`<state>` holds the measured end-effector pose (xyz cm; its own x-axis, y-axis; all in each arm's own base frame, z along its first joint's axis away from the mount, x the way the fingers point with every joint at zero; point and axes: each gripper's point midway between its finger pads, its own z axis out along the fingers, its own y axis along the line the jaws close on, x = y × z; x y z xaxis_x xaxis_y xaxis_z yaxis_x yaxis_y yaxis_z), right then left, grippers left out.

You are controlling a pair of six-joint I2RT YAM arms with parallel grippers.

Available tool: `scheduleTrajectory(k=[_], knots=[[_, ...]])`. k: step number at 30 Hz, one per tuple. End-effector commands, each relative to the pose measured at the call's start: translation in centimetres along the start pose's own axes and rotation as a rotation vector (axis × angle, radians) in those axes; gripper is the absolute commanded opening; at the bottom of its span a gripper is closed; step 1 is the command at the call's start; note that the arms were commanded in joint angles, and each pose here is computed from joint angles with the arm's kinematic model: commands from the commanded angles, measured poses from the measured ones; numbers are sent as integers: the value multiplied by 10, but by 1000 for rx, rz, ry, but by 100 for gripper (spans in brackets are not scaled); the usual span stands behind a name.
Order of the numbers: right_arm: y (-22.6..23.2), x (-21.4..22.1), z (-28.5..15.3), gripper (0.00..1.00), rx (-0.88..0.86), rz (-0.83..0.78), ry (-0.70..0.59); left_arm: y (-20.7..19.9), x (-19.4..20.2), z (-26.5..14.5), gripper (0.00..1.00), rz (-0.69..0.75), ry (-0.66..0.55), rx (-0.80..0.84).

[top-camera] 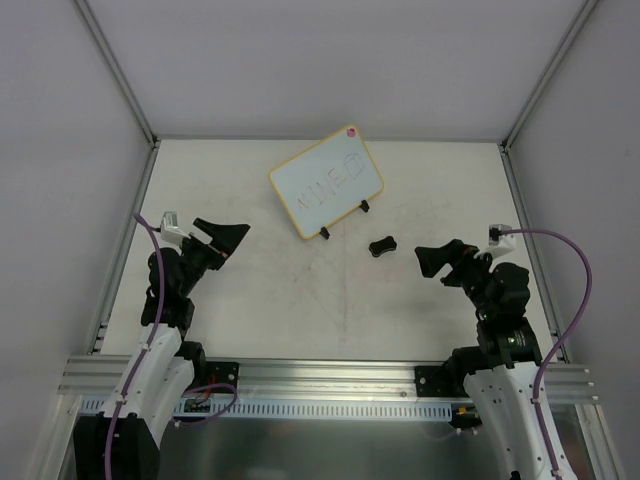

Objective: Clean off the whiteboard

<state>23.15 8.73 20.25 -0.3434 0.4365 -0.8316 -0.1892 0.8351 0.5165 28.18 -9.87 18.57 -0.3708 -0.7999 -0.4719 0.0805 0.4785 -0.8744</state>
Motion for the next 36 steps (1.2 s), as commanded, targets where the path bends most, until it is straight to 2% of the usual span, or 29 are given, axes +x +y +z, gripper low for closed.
scheduleTrajectory(k=[1, 10, 14, 15, 16, 18, 20, 21, 22, 29, 34, 36], knots=[[9, -18, -5, 99, -18, -7, -52, -23, -9, 2, 99, 20, -8, 58], [6, -14, -5, 99, -1, -19, -34, -25, -10, 2, 99, 18, -5, 58], [16, -8, -2, 99, -66, -74, 32, -28, -10, 3, 99, 112, 9, 74], [19, -6, 0, 99, -78, -69, 66, -31, -13, 4, 99, 143, 13, 77], [11, 10, 7, 99, -38, -41, 172, -28, -10, 5, 99, 189, 33, 65], [20, 5, 12, 99, -39, -40, 263, -30, -13, 8, 99, 220, 49, 47], [8, 33, 23, 99, 26, -8, 459, -26, -14, 10, 99, 233, 58, 28], [11, 31, 28, 99, 28, -22, 486, -24, -15, 12, 99, 234, 57, 18], [9, 49, 35, 99, 50, -14, 580, -24, -18, 14, 99, 242, 44, 15], [9, 58, 64, 99, 131, -48, 666, -16, -31, 35, 99, 273, -14, 8], [-9, 69, 75, 99, 198, -245, 754, -9, -38, 52, 99, 281, -33, -10], [-14, 64, 83, 99, 231, -301, 753, -7, -39, 57, 99, 277, -36, -6]])
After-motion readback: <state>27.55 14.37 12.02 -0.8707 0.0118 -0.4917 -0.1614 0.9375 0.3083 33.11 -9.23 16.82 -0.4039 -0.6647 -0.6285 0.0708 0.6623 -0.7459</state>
